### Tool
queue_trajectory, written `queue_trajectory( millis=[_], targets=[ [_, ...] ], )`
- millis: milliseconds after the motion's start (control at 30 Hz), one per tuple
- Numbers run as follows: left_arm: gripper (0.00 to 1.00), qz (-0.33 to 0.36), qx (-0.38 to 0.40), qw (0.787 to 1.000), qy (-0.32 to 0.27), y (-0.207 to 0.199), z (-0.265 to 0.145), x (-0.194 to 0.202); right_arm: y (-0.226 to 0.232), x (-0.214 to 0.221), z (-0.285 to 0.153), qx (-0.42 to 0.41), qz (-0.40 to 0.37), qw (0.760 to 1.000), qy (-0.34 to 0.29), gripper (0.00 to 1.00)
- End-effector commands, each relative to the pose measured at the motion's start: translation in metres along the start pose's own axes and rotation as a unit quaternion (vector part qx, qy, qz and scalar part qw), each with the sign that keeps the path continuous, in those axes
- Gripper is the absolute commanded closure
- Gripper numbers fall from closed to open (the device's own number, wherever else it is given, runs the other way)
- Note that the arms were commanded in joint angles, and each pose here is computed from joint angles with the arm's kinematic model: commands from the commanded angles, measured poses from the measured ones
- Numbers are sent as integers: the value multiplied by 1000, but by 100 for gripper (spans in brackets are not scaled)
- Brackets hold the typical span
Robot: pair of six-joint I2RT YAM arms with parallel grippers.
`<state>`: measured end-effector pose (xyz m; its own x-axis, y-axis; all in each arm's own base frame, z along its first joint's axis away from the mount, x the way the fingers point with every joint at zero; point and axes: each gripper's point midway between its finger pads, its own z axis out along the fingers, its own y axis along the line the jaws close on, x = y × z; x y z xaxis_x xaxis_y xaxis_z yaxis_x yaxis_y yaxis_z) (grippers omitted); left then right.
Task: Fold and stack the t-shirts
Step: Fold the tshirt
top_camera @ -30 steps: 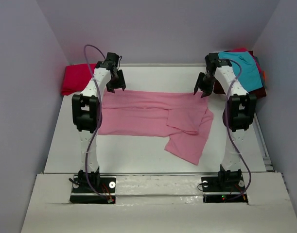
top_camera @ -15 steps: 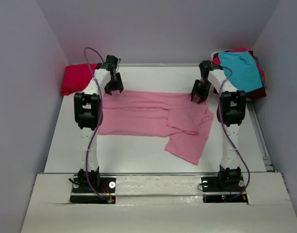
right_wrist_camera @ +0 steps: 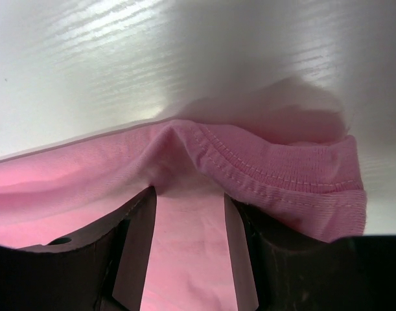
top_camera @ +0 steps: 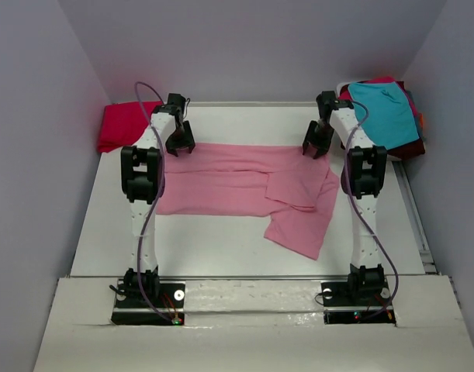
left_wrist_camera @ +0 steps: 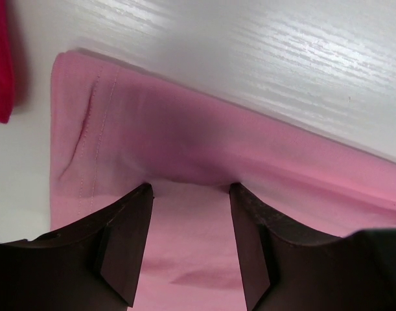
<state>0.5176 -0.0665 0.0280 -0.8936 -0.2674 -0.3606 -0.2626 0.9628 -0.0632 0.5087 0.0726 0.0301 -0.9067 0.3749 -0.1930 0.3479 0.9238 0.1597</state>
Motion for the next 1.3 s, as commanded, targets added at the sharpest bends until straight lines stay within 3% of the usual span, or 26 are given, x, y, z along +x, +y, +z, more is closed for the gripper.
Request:
queue_trajectory(
  millis=[0,233,467,633,867,1067,1167,1200,1267],
  targets=[
    [36,-10,-5,1000,-3,9,18,-10,3,-5,27,-4,-11,1000,0,48],
    [36,-18,6,1000,-12,6,36,-20,17,-25,38,-35,-27,999,-31,45],
    [34,-19,24,999,-28,-2,45,-29,29,-56,38,-52,-43,994,-88,35],
    [22,-18,49,998,-40,-8,41,-41,42,-73,37,-78,-50,988,-120,28],
    [20,-14,59,997,-57,-13,39,-51,55,-95,21,-114,-55,979,-160,20],
    [20,-22,80,991,-105,-19,2,-71,64,-102,-34,-136,-53,970,-194,18],
    [20,-25,87,986,-137,-19,-32,-84,63,-97,-65,-140,-53,967,-205,17],
    [20,-23,96,981,-167,-24,-68,-93,63,-93,-83,-145,-51,966,-208,16],
    [20,-16,93,981,-170,-25,-73,-89,57,-86,-83,-135,-48,969,-203,16]
  ],
)
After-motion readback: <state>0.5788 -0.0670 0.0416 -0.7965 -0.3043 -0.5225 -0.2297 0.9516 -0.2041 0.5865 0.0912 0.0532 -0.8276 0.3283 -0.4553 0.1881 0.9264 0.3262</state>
